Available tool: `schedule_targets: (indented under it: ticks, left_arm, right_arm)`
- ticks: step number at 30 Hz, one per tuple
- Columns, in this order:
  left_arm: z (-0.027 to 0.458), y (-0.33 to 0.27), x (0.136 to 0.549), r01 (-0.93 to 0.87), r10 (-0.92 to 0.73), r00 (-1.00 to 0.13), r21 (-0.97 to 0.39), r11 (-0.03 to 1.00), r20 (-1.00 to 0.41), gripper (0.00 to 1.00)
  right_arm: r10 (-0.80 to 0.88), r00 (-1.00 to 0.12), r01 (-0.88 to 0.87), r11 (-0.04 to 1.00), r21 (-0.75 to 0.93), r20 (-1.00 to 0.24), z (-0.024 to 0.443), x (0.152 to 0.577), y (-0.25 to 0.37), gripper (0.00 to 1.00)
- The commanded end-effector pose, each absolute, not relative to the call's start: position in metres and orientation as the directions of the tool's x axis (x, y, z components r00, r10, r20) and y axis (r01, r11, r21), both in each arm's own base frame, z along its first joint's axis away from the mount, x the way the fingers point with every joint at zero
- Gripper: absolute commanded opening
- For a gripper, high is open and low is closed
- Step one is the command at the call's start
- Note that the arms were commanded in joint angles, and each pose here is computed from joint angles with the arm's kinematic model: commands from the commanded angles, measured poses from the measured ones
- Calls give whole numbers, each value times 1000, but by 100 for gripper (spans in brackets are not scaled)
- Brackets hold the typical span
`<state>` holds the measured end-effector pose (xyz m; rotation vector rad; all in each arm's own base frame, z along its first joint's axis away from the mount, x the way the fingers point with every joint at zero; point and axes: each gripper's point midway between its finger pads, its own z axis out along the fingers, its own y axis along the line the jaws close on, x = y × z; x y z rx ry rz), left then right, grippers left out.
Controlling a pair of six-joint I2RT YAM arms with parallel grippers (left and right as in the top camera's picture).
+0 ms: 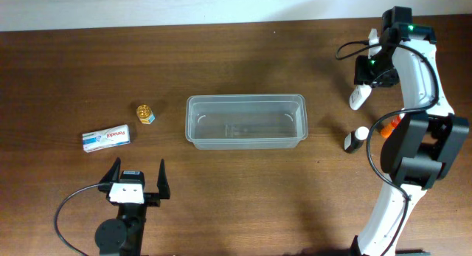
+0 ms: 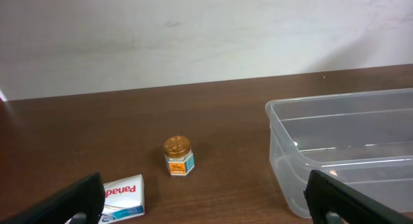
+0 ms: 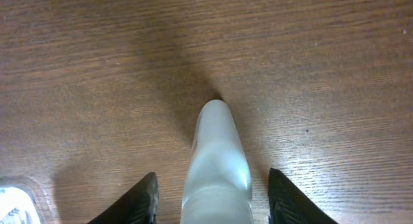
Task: Pack container
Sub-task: 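Lower the right gripper and close it on the white spray bottle, then lift the spray bottle and carry it left over the container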
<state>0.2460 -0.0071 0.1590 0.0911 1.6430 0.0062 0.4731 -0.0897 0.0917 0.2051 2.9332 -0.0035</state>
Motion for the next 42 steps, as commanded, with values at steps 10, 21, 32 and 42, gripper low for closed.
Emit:
schedule_targets:
  ticks: [10,21,32,42]
  left_arm:
    - [158,-5,246,48,82,-69,79,996,-994,99]
    - [158,-5,246,48,82,-70,79,996,-994,99]
    - [158,-5,246,48,82,-70,79,996,-994,99]
    - [158,-5,246,48,82,-69,79,996,-994,99]
  right_arm:
    - [143,-976,144,990,7,-162,76,467,-87,46]
    - [142,-975,143,990,6,-172,76,469,-88,26]
    - [167,-972,167,986,18,-166,90,467,-86,21]
    - [166,-956,140,983,123,-241,163,476,-69,21]
